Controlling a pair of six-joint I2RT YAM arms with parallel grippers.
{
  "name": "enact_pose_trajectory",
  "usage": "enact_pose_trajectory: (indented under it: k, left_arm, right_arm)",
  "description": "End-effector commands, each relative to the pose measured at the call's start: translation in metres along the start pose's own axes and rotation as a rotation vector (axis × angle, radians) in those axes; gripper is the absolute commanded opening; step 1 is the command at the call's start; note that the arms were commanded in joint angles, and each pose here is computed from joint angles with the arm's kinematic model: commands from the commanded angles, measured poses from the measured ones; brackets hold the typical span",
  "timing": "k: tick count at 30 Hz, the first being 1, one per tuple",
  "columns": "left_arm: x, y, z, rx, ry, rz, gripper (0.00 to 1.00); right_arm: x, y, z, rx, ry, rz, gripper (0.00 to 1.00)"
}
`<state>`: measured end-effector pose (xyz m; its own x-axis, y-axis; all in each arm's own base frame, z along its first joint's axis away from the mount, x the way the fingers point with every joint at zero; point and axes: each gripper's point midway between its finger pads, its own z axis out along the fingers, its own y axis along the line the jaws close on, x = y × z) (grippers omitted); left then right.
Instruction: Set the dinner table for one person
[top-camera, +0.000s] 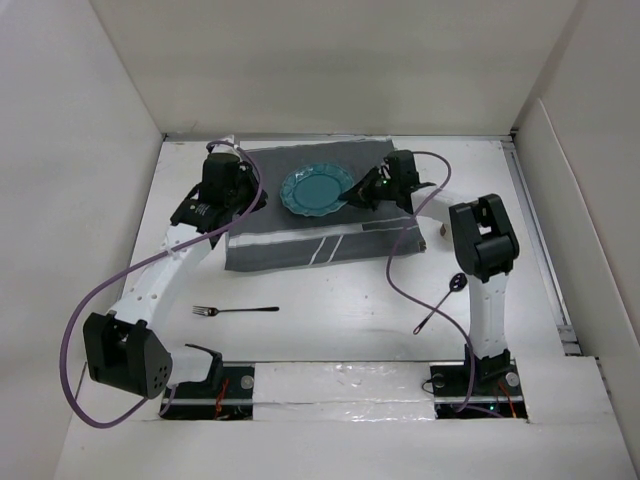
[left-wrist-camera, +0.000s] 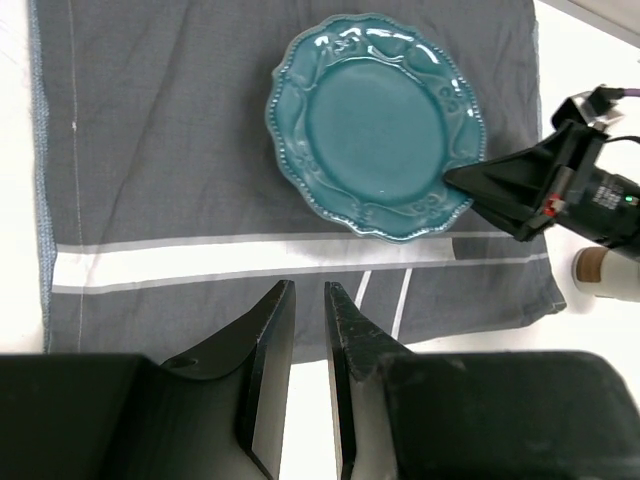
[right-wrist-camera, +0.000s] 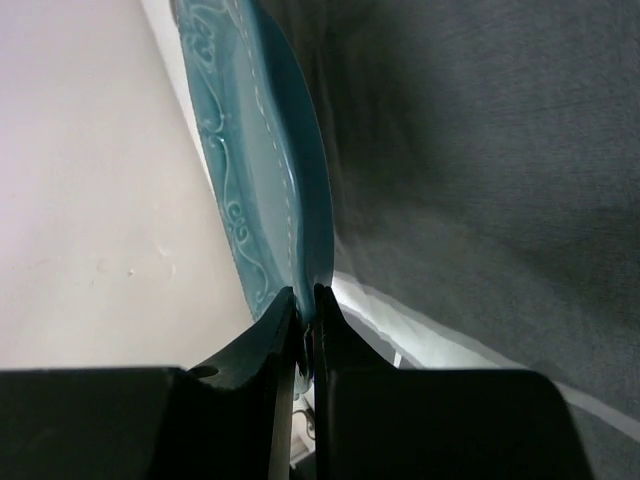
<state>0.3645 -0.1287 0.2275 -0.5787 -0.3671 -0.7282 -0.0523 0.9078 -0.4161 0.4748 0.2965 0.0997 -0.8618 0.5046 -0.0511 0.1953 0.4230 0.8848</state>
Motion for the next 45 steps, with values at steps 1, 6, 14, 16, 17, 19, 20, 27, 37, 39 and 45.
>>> enact_pose_trajectory:
  k: [1, 6, 14, 16, 17, 19, 20, 27, 37, 39, 45]
  left_arm:
    - [-0.007, -0.012, -0.003, 0.06, -0.026, 0.005, 0.16]
    - [0.001, -0.01, 0.004, 0.06, 0.003, 0.004, 0.16]
    - [0.004, -0.009, 0.007, 0.058, 0.007, 0.004, 0.17]
    - [-0.001, -0.009, 0.006, 0.051, -0.003, 0.012, 0.17]
    - [-0.002, -0.009, 0.005, 0.046, -0.004, 0.018, 0.17]
    - [-0.011, -0.01, 0.003, 0.04, -0.024, 0.04, 0.17]
    - [-0.012, -0.009, 0.002, 0.036, -0.025, 0.049, 0.17]
    - [-0.011, -0.007, 0.009, 0.026, -0.008, 0.102, 0.17]
    - [0.012, -0.012, 0.023, 0.08, 0.065, 0.073, 0.16]
    - [0.014, -0.015, 0.022, 0.101, 0.069, 0.063, 0.18]
    - [0.019, -0.011, 0.023, 0.088, 0.078, 0.075, 0.19]
  right_arm:
    - [0.01, 0.078, -0.012, -0.204, 0.002, -0.108, 0.0]
    - [0.026, 0.036, 0.001, -0.081, 0.024, -0.06, 0.24]
    - [0.023, 0.029, -0.02, 0.046, -0.038, -0.096, 0.61]
    - [0.019, 0.043, -0.029, 0.052, -0.059, -0.15, 0.61]
    - [0.019, 0.039, -0.035, 0.093, -0.064, -0.153, 0.61]
    - [0.018, 0.049, -0.049, 0.112, -0.087, -0.22, 0.61]
    - [0.012, 0.041, -0.059, 0.161, -0.109, -0.216, 0.59]
    - [-0.05, 0.019, -0.169, 0.297, -0.41, -0.29, 0.0]
    - [-0.095, -0.075, -0.326, 0.808, -0.857, -0.12, 0.37]
    - [-0.09, -0.105, -0.332, 0.847, -0.846, -0.051, 0.49]
    - [-0.083, -0.146, -0.32, 0.905, -0.77, 0.031, 0.49]
